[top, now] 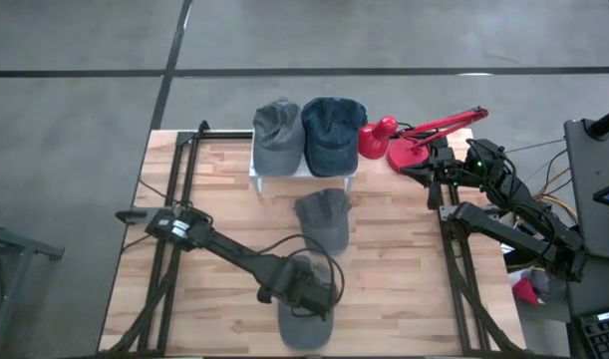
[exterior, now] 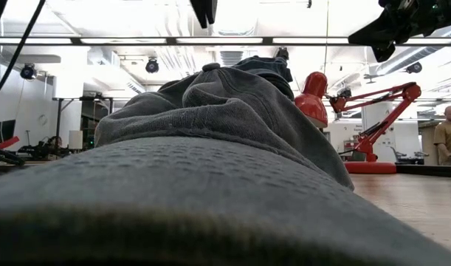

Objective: Pick & Place hat
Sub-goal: Stack the bottom light gray cap on the top of the other light gray cap on the shelf

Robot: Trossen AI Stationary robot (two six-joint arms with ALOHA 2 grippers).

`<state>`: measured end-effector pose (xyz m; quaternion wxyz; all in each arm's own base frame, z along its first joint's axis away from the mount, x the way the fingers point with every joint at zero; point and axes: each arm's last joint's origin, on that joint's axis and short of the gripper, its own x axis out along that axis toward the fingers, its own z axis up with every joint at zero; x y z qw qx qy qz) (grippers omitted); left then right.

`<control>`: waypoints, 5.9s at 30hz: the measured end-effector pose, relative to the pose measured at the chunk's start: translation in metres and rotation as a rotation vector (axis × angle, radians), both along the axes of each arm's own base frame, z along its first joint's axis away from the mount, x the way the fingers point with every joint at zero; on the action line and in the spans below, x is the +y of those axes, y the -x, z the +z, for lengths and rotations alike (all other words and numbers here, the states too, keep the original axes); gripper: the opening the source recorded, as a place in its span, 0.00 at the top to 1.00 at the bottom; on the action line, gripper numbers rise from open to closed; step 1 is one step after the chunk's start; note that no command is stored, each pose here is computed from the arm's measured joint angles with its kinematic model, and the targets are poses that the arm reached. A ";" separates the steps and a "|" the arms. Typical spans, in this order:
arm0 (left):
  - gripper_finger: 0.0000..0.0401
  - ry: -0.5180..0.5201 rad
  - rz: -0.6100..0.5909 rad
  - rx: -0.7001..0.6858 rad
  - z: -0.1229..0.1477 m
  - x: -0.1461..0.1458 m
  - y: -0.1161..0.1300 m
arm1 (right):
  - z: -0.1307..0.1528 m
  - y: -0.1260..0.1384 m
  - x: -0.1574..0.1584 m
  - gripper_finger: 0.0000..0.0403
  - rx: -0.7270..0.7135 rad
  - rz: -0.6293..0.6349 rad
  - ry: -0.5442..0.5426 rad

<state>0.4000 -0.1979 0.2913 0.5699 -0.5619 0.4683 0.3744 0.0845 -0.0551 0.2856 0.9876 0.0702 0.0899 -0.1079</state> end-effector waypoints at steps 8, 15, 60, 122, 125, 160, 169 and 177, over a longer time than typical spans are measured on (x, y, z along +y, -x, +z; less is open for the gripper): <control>1.00 -0.006 -0.005 0.011 -0.003 0.000 0.001 | 0.000 0.000 0.000 0.98 0.000 0.000 0.000; 0.88 -0.024 -0.026 0.004 -0.003 0.001 0.000 | 0.000 0.000 0.000 0.98 -0.001 0.000 0.001; 0.98 0.094 0.043 -0.105 -0.109 0.011 -0.013 | 0.000 0.000 0.000 0.98 -0.001 0.000 0.000; 1.00 -0.510 0.013 -0.199 0.183 0.308 0.136 | 0.000 0.000 0.000 0.98 0.005 0.001 0.021; 1.00 -0.487 0.018 -0.191 0.179 0.318 0.135 | 0.000 0.000 0.000 0.98 0.006 0.001 0.020; 1.00 -0.395 0.028 -0.085 0.134 0.374 0.103 | -0.001 0.000 0.000 0.98 0.004 -0.005 -0.014; 0.99 -0.352 0.020 -0.059 0.120 0.381 0.093 | -0.001 0.000 0.000 0.98 0.003 -0.005 -0.016; 0.89 -0.355 0.000 -0.059 0.119 0.383 0.092 | -0.001 0.000 0.000 0.98 0.003 -0.005 -0.016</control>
